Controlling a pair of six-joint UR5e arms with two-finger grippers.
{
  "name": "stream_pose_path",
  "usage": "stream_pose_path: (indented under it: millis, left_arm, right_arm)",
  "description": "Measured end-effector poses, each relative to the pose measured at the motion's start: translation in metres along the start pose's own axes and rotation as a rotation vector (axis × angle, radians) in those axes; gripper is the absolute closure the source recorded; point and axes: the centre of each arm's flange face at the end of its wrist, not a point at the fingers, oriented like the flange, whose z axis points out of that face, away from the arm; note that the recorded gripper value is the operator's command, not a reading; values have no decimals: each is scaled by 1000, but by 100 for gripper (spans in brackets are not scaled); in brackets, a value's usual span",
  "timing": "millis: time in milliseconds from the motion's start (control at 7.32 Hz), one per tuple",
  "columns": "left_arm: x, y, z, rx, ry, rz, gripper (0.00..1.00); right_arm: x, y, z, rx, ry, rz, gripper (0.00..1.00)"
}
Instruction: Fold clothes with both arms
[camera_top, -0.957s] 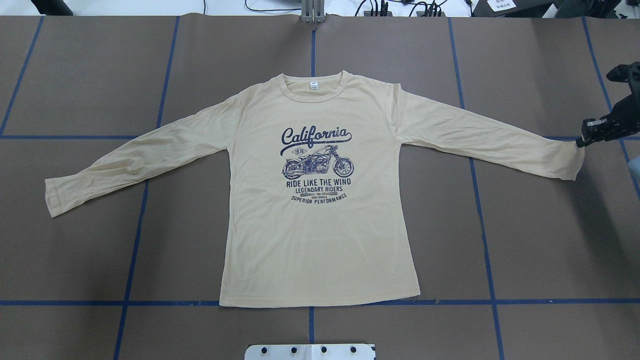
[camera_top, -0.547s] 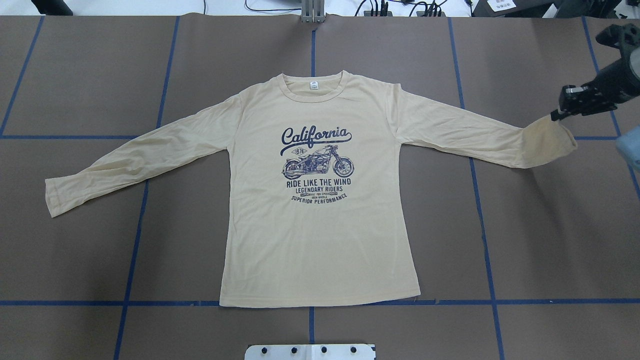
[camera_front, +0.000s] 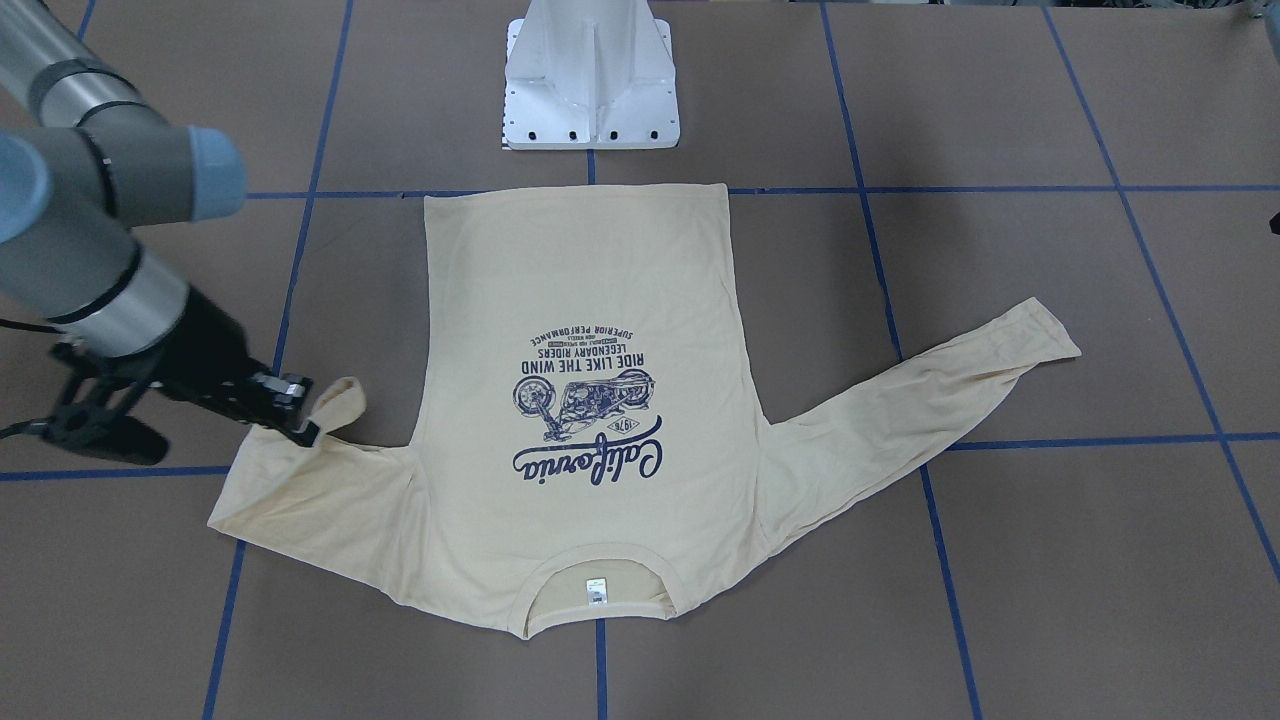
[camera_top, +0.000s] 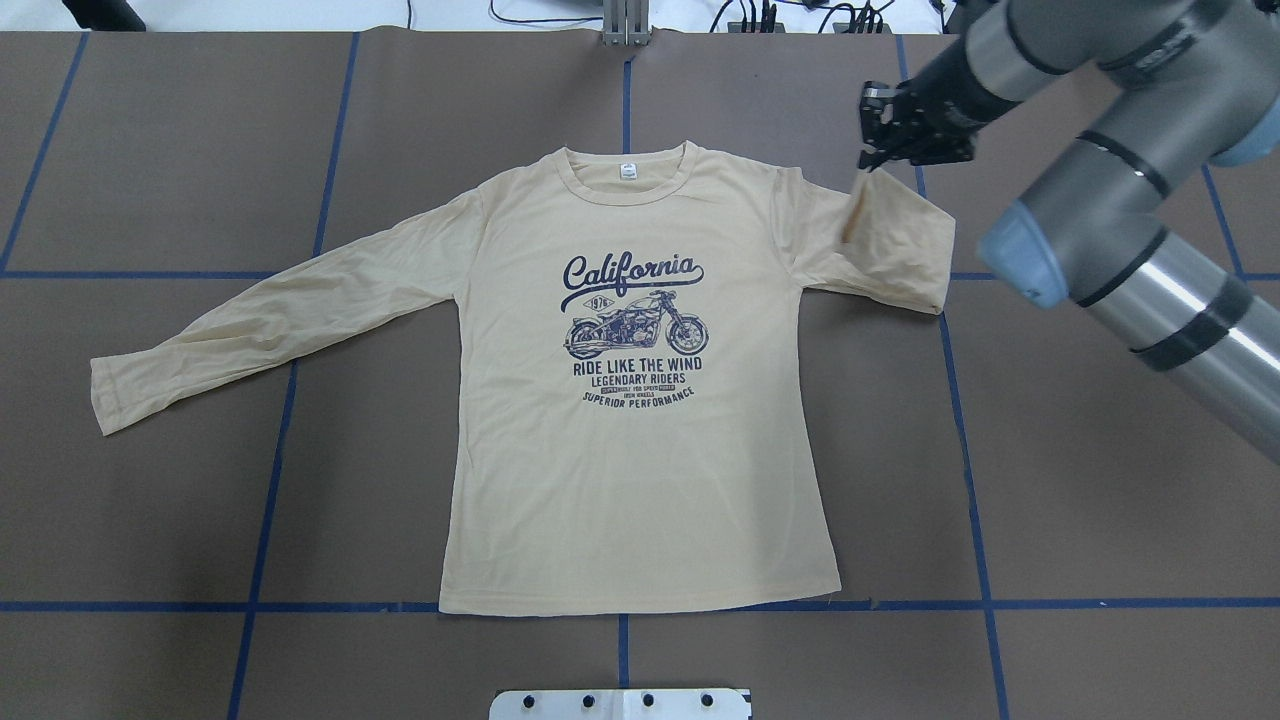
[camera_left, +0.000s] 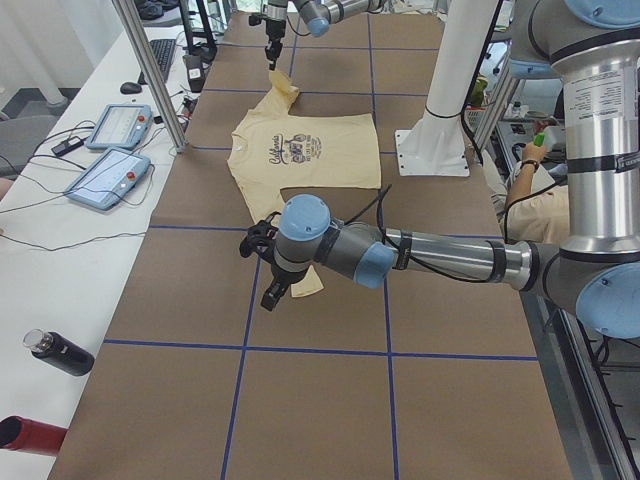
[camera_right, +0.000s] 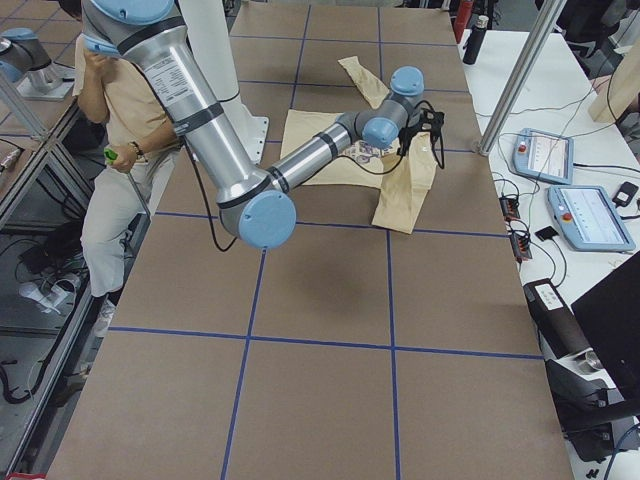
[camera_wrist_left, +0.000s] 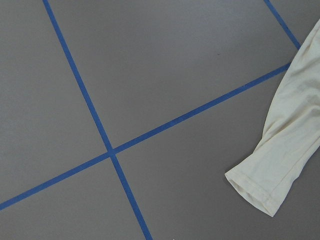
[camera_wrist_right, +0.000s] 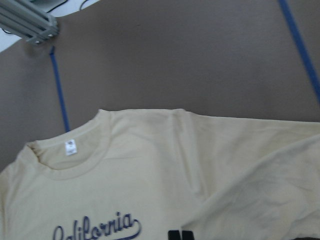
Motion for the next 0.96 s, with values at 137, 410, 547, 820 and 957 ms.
stream_pose_path:
  millis: [137, 410, 547, 820, 957]
  left_arm:
    - [0, 1, 1, -1, 0, -1, 0]
    - [-1, 2, 2, -4, 1, -2, 0]
    - [-1, 2, 2, -4, 2, -2, 0]
    - [-1, 1, 2, -5, 3, -3, 0]
    - [-1, 2, 3, -5, 4, -3, 0]
  right_arm:
    - [-67, 23, 17, 46, -20, 55, 100]
    - [-166, 68, 50, 105, -42, 97, 100]
    - [-205, 89, 63, 132, -49, 105, 100]
    - [-263, 131, 92, 176, -40, 100, 100]
    - [-277, 152, 109, 184, -34, 87, 100]
